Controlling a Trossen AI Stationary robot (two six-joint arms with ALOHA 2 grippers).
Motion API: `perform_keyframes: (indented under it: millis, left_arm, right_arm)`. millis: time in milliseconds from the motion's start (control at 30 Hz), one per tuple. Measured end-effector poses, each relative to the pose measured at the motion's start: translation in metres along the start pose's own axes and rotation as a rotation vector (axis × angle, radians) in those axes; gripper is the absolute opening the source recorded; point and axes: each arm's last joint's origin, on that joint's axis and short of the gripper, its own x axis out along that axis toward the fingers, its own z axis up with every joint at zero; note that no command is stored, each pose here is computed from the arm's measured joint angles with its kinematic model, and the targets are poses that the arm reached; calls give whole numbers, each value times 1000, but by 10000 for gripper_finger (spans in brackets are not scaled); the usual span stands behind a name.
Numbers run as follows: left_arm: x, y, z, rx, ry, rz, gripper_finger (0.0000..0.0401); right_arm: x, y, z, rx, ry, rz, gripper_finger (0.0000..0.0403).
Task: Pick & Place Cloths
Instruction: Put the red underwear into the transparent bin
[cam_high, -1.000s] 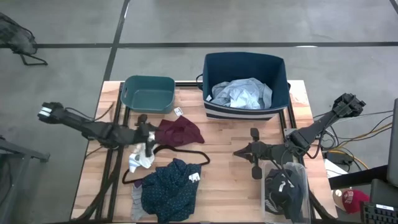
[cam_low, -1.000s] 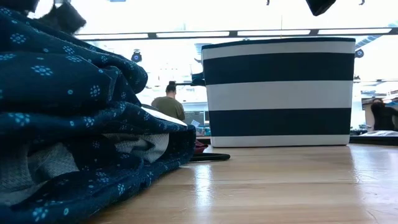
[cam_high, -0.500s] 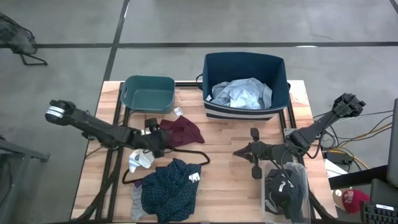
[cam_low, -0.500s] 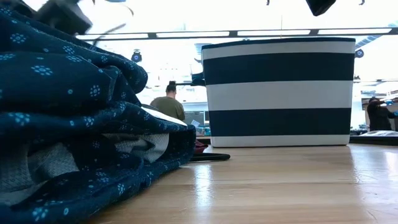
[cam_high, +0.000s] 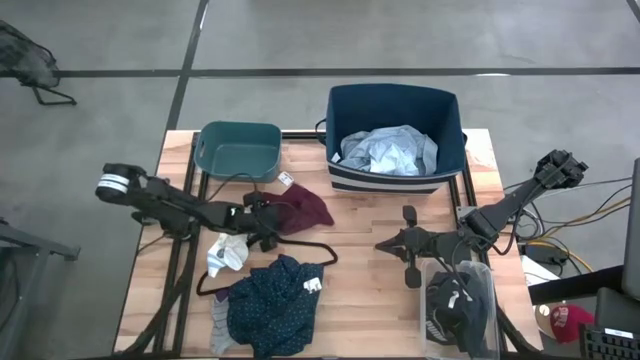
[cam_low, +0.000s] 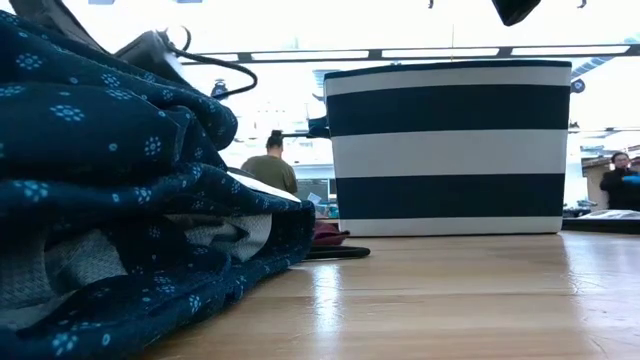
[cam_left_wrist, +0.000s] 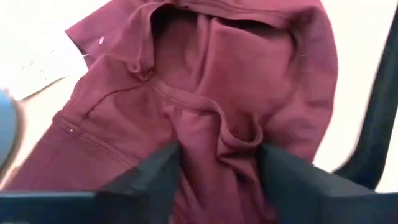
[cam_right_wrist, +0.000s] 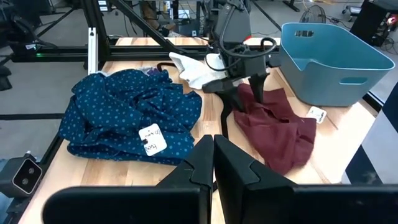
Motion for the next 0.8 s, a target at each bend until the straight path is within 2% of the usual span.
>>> perform_keyframes:
  millis: [233,267,533,800]
  left_arm:
    - [5,-7,16,65,-29,-31,27]
    - [5,-8,19,74,-32,-35,17]
    - [-14,-15,56,123,-169,-73,8]
    - [-54,-21,99,135,-359,-229,8]
  right_arm:
    - [1,0,-1,12,-16,4,9]
    - [1,0,-1,13,-19,5,9]
    - [2,0,-7,8,-13,3,9]
    - [3,-1,-10,8,-8,2,8]
